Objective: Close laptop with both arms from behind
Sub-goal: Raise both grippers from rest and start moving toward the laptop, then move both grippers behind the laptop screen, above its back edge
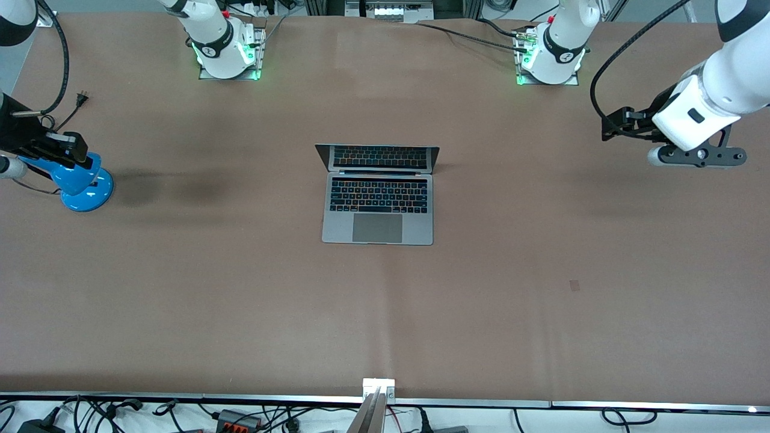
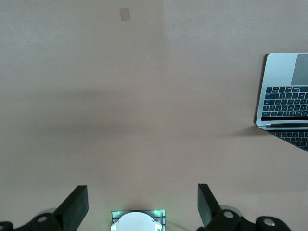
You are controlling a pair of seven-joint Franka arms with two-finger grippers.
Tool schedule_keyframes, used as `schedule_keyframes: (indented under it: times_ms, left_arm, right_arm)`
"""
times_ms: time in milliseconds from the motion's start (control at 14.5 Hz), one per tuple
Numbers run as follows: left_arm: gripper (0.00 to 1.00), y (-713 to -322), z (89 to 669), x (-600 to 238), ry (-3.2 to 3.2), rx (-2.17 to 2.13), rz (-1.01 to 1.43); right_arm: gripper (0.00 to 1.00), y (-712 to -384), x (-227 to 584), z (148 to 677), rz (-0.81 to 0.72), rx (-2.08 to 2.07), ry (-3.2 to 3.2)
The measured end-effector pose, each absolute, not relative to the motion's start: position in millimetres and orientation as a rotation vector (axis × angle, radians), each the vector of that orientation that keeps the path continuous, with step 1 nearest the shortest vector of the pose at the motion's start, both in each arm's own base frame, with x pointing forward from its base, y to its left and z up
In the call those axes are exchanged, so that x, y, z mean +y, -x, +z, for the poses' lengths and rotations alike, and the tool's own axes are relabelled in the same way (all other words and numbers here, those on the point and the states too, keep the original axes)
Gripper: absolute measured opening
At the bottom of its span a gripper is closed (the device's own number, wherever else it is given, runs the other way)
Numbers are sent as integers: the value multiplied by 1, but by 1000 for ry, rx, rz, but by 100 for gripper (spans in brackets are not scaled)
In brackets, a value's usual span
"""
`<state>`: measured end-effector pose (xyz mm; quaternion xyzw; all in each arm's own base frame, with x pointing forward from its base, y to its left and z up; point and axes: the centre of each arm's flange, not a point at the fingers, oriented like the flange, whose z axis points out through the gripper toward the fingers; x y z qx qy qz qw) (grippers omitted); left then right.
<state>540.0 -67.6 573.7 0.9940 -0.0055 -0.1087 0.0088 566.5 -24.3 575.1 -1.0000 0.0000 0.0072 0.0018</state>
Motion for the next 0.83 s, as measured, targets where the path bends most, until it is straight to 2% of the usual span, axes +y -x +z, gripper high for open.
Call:
schedule_keyframes:
  times_ms: [69,206,275,344,481,688,757,825]
  left_arm:
    - [100,-540,573,-69,-3105,-20,-344]
    - [98,-539,572,-73,-3105,-33,-358]
    - [96,-537,572,-75,-3105,-40,-380]
    - [87,-535,571,-77,-3104,-47,-405]
    - [65,-532,570,-81,-3102,-60,-437]
    - [38,-526,564,-84,-3096,-73,-519]
    - [25,-524,563,-87,-3094,-83,-544]
    - [15,-523,562,-91,-3094,-95,-556]
  right_arm:
    - [22,-567,-20,574,25,-12,3138]
    - [10,-569,-11,569,44,-35,3137]
    - [9,-570,-5,563,65,-50,3136]
    - [4,-571,1,557,89,-65,3136]
    - [1,-572,15,547,140,-102,3134]
    - [1,-570,35,537,204,-156,3130]
    - [1,-570,42,535,217,-173,3127]
    - [1,-569,50,532,236,-189,3115]
